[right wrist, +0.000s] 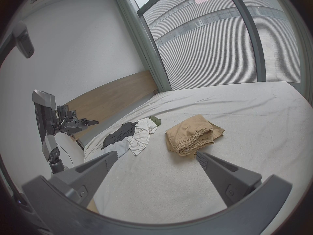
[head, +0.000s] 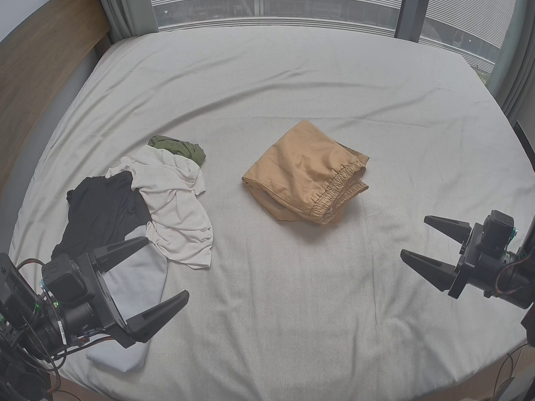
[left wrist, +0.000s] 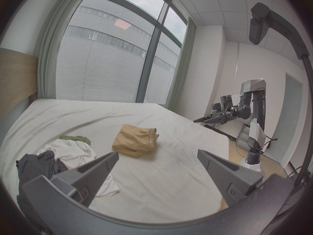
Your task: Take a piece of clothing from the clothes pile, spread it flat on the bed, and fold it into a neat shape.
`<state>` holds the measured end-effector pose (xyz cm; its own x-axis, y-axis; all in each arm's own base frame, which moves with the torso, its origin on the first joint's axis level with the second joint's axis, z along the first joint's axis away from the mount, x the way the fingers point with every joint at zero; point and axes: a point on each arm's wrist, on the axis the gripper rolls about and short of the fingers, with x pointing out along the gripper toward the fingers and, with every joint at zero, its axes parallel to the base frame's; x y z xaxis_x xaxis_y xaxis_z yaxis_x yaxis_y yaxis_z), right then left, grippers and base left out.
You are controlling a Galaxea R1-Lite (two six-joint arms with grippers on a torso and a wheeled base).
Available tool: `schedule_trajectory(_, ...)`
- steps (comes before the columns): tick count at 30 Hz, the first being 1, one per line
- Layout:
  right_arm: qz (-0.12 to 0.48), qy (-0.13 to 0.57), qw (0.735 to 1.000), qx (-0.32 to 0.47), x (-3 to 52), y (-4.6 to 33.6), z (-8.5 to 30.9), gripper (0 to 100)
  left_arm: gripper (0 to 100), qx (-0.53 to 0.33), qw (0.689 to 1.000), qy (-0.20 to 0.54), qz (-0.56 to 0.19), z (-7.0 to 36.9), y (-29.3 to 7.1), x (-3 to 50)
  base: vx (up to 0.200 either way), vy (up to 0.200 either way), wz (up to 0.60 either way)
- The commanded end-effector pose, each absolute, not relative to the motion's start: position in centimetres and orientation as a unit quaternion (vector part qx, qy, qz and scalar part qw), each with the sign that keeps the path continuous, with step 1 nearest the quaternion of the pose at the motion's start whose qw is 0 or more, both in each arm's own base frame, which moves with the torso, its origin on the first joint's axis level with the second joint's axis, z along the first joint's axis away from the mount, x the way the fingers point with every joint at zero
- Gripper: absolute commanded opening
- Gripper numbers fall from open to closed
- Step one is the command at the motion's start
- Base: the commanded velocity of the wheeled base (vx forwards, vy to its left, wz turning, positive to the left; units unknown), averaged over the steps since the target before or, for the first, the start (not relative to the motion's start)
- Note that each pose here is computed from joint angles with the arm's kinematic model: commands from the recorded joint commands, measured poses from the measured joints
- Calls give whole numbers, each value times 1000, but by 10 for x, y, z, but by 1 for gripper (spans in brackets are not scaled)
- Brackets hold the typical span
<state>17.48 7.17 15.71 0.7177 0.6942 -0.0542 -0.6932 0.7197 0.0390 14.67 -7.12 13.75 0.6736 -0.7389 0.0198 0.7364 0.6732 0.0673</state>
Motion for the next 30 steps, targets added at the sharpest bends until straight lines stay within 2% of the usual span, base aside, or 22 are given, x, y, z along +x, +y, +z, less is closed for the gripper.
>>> schedule_trajectory(1, 374, 27, 927, 3, 167, 68, 158, 100, 100, 30, 915, -26, -402, 142, -64, 131, 0, 0, 0)
schedule_trajectory(6, 374, 34, 927, -1, 157, 65, 160, 100, 100, 31, 915, -2, -403, 140, -59, 119, 0, 0, 0)
schedule_trajectory(10, 351, 36, 936, 0, 144, 53, 167, 100, 100, 30, 916, 2, -399, 142, -53, 105, 0, 0, 0)
schedule_trajectory(13, 317, 39, 948, 3, 130, 39, 171, 100, 100, 14, 920, 5, -392, 144, -43, 82, 0, 0, 0)
schedule_trajectory(16, 288, 52, 956, 7, 122, 29, 169, 100, 100, -14, 936, 13, -353, 142, -31, 63, 0, 0, 0)
schedule_trajectory(23, 240, 22, 971, 8, 89, 15, 173, 100, 100, -42, 943, -3, -329, 134, -14, 18, 0, 0, 0)
schedule_trajectory(30, 231, 20, 973, 9, 48, 11, 160, 100, 100, -52, 944, 9, -327, 111, -6, -8, 0, 0, 0)
